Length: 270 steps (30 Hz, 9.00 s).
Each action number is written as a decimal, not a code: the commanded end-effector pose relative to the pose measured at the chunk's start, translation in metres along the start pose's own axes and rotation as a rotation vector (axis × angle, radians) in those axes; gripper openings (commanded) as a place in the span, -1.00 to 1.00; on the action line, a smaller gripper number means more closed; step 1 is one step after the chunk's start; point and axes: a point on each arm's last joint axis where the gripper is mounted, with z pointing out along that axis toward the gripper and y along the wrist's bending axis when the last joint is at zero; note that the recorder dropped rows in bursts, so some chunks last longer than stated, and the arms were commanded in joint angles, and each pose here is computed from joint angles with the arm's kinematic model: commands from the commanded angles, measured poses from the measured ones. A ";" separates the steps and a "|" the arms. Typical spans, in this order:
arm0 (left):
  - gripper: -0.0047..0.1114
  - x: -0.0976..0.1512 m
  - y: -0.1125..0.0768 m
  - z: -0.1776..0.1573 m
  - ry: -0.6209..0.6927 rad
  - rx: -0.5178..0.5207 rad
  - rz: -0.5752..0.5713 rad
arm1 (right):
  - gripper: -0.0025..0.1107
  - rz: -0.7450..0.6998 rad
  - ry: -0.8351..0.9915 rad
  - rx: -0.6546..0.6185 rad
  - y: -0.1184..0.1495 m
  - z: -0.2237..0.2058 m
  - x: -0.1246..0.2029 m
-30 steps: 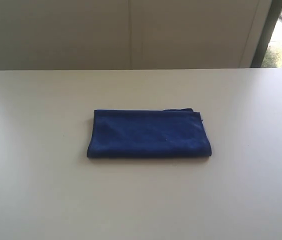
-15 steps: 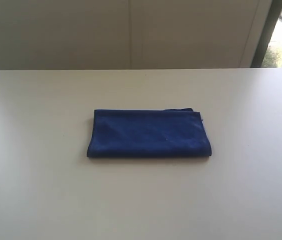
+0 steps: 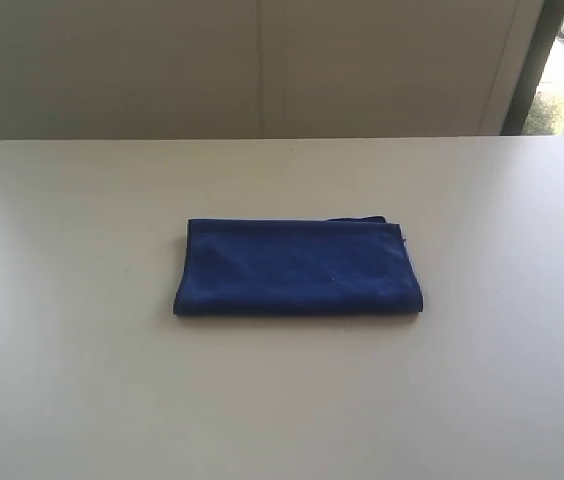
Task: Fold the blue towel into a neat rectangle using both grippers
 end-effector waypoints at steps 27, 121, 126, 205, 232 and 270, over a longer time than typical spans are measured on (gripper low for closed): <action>-0.92 0.002 0.000 0.000 0.012 0.004 -0.006 | -0.96 -0.104 -0.006 -0.119 0.008 0.000 0.001; -0.92 -0.025 -0.014 -0.076 -0.107 0.846 -0.868 | -0.96 -0.104 -0.002 -0.120 0.008 0.000 0.002; -0.92 -0.043 -0.008 -0.084 -0.399 0.734 -0.465 | -0.96 -0.104 -0.002 -0.120 0.008 0.000 0.002; -0.92 0.038 -0.010 -0.052 -0.011 0.689 0.434 | -0.96 -0.086 -0.001 -0.120 0.008 0.000 0.002; -0.92 0.037 -0.012 -0.054 -0.027 0.744 0.449 | -0.96 -0.086 -0.001 -0.120 0.008 0.000 0.002; -0.92 0.036 -0.010 -0.052 -0.061 0.712 0.521 | -0.96 -0.086 -0.001 -0.120 0.008 0.000 0.002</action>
